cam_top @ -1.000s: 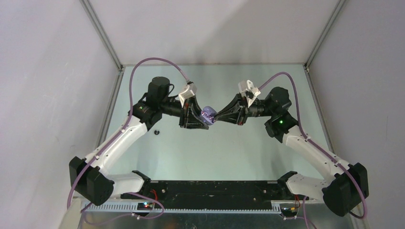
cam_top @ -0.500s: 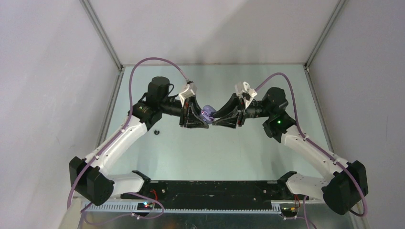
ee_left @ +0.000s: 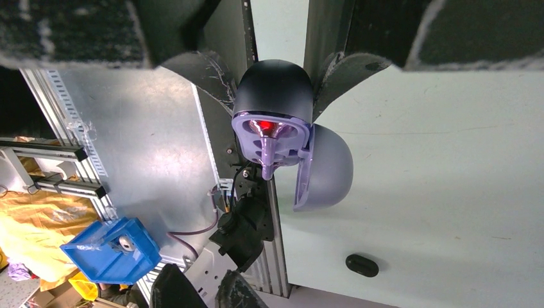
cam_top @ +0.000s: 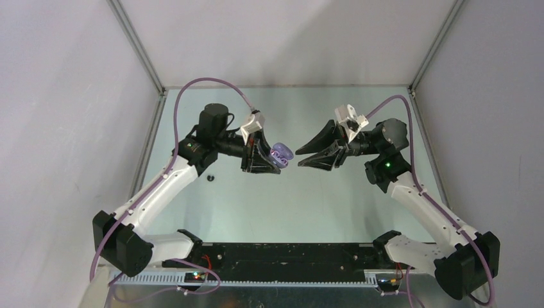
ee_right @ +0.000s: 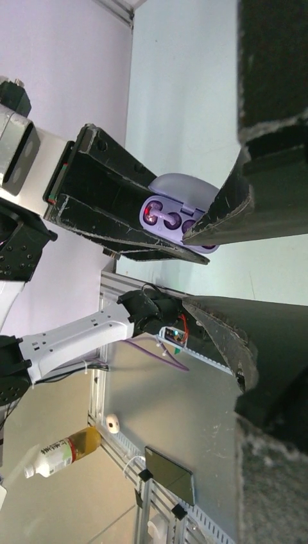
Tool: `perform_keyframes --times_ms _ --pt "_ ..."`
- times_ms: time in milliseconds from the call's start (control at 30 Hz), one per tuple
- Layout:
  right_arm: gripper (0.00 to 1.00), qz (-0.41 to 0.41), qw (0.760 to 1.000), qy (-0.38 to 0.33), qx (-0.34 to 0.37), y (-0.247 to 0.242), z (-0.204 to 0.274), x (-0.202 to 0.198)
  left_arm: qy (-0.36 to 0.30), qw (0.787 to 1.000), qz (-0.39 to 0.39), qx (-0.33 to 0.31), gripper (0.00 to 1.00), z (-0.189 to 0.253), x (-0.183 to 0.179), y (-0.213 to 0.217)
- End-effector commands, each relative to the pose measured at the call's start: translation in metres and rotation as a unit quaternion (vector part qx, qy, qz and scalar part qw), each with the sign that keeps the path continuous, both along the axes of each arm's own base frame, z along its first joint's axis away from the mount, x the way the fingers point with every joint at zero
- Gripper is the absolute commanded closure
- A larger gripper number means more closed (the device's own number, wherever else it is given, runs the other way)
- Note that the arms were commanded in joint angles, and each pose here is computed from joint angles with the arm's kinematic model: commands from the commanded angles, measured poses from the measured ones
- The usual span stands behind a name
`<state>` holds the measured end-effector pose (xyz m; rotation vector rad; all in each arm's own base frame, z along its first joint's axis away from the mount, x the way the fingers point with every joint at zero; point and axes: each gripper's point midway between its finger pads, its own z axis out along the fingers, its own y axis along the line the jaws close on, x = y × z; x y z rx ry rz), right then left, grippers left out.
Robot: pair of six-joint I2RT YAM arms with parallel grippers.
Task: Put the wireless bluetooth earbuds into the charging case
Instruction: Place the earbud in the charging case, then close the charging case.
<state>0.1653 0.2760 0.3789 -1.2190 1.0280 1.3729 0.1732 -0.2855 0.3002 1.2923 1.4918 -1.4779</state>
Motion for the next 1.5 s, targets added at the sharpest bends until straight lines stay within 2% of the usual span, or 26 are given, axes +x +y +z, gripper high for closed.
perform_keyframes --times_ms 0,200,333,667,800,1067,1233,1467 --pt "0.61 0.015 0.999 -0.028 0.003 -0.001 0.011 -0.009 -0.036 0.999 -0.016 -0.019 0.87 0.014 -0.01 0.003" --pt "0.62 0.037 0.999 -0.024 -0.011 0.009 -0.003 -0.014 -0.043 0.999 -0.013 -0.016 0.87 0.012 -0.009 0.003" --pt "0.62 0.022 1.0 -0.016 -0.014 0.013 -0.007 -0.007 -0.042 0.999 -0.012 -0.012 0.87 0.011 -0.009 0.004" --pt "0.67 -0.15 0.989 0.012 -0.004 0.002 -0.007 0.058 -0.073 0.997 -0.018 0.019 0.86 -0.007 -0.013 0.003" --pt "0.67 -0.179 0.983 0.012 -0.029 0.008 -0.025 0.069 -0.077 0.997 -0.016 0.029 0.86 -0.011 -0.013 0.001" --pt "0.67 -0.114 0.991 -0.013 -0.066 0.029 -0.051 0.045 -0.079 0.996 -0.006 0.033 0.87 -0.01 -0.009 0.0" --pt "0.68 -0.053 0.996 -0.039 -0.063 0.024 -0.041 0.017 -0.081 0.996 0.003 0.035 0.87 -0.011 -0.005 -0.001" --pt "0.68 -0.032 0.997 -0.036 -0.052 0.017 -0.032 0.008 -0.07 0.996 0.022 0.039 0.87 -0.011 0.005 -0.005"
